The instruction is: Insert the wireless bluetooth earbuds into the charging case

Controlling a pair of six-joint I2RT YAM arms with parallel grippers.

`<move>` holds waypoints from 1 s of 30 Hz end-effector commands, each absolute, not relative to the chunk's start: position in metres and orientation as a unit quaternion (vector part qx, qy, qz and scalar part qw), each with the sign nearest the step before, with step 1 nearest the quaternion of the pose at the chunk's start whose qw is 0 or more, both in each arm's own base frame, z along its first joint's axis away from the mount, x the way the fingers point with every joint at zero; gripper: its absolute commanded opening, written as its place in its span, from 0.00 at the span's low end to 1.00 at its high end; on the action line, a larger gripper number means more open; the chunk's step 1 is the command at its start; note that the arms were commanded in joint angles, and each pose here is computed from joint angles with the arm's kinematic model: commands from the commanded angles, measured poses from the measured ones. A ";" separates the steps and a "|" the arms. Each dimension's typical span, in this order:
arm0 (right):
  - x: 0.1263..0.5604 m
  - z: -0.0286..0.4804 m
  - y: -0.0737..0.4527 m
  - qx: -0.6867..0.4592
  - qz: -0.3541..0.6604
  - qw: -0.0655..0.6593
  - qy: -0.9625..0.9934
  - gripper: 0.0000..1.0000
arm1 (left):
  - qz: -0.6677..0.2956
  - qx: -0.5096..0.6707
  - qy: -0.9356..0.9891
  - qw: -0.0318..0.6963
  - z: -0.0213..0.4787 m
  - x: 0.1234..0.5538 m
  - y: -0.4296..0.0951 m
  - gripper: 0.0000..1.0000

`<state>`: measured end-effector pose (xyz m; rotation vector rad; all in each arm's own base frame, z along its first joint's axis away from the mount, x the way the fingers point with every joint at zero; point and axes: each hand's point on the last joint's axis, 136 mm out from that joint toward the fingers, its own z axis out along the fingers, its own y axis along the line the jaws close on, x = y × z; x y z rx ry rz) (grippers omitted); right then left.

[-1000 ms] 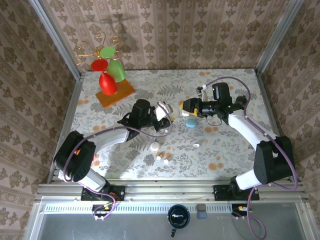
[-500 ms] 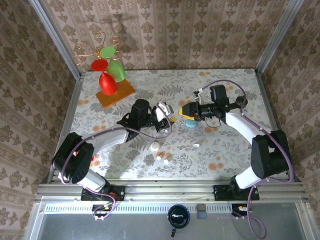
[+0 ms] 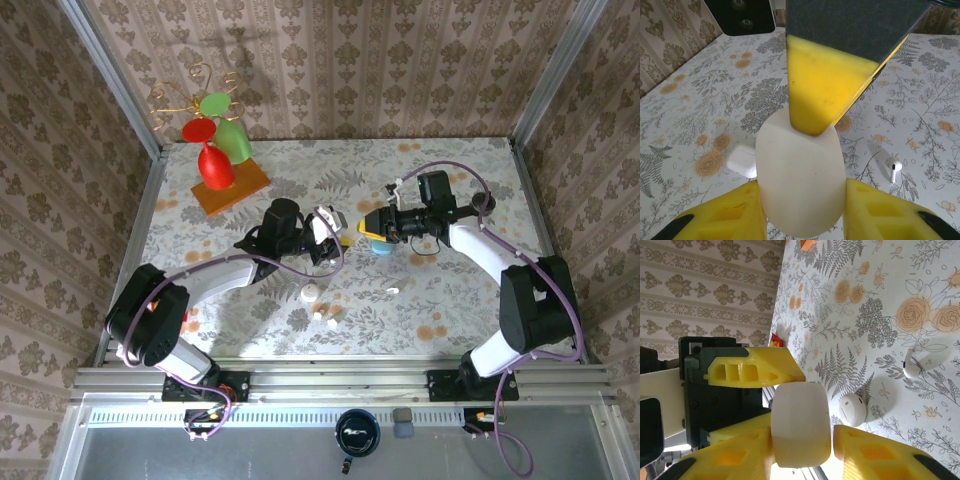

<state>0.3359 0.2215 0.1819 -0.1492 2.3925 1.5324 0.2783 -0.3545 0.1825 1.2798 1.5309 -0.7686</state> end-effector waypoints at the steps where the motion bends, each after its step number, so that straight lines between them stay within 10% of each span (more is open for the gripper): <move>1: 0.336 0.172 0.220 -0.043 0.530 0.140 0.835 0.32 | -0.332 0.544 0.589 0.498 0.204 0.272 -0.365 0.37; 5: 0.336 0.177 0.217 -0.038 0.529 0.155 0.833 0.29 | -0.333 0.540 0.586 0.503 0.206 0.272 -0.364 0.42; 17: 0.345 0.213 0.206 0.019 0.591 0.182 0.786 0.27 | -0.400 0.437 0.541 0.597 0.255 0.284 -0.344 0.99; 30: 0.366 0.252 0.208 0.085 0.682 0.166 0.707 0.22 | -0.433 0.384 0.487 0.654 0.280 0.314 -0.331 1.00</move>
